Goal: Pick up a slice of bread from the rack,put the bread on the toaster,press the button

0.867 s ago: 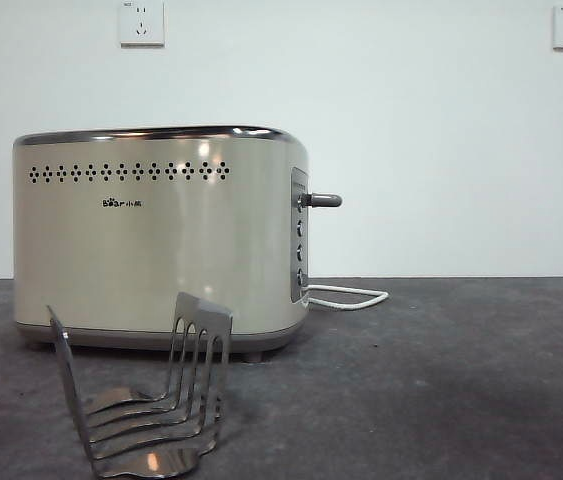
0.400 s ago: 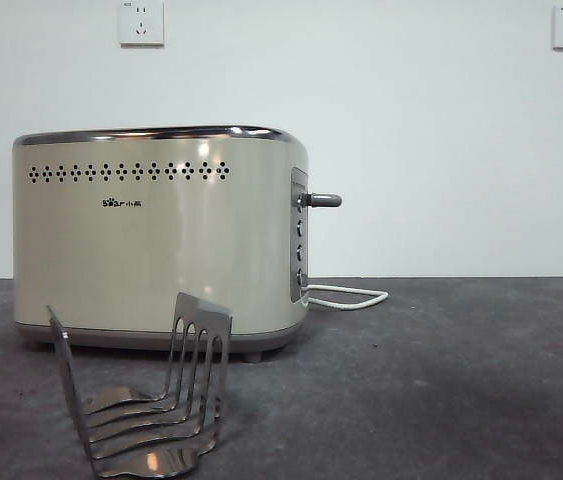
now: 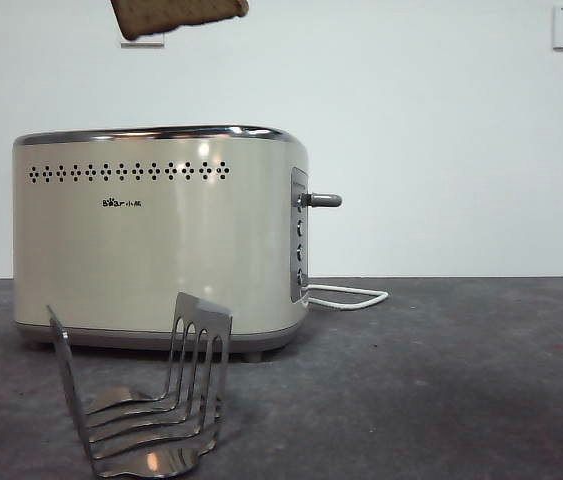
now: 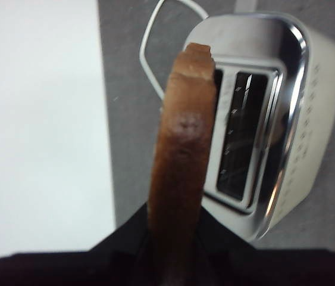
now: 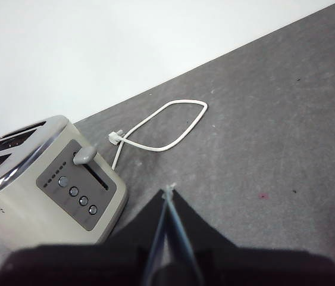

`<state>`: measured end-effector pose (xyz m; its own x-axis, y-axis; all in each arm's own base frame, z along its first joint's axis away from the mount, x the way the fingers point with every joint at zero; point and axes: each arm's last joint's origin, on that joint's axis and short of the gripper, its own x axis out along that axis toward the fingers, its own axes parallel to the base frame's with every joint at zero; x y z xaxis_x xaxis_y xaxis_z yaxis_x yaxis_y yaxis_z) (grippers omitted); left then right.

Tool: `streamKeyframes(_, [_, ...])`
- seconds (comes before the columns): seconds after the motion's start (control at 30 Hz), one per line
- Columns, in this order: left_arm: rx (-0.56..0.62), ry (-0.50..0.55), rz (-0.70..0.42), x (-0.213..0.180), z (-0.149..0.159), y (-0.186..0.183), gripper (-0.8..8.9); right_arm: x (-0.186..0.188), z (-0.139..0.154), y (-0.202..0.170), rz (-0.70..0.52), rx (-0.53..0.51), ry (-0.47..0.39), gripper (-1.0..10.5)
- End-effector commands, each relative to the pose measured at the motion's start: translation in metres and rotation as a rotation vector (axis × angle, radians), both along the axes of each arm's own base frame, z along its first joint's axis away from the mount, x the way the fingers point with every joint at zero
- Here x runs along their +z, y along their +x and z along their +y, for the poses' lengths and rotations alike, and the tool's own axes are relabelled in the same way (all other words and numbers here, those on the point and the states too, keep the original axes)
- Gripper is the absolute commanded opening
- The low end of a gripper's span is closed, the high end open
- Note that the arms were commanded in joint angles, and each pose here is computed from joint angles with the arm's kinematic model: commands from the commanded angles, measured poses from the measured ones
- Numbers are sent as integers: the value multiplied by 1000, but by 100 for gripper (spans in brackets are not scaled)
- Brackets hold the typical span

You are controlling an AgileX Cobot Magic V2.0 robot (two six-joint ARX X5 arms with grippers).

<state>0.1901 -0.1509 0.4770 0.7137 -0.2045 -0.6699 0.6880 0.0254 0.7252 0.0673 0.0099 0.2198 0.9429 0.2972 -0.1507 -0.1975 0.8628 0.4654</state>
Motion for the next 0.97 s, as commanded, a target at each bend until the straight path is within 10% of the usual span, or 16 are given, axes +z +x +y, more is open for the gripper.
streamKeyframes(0.03, [5,-24,19,-2,-1,4,-12,1,0,0,-8,5,-5,-2])
streamKeyframes(0.97, [67,20,70,-22,-3,9,-12,1,1,0,-8,38,-2,-2])
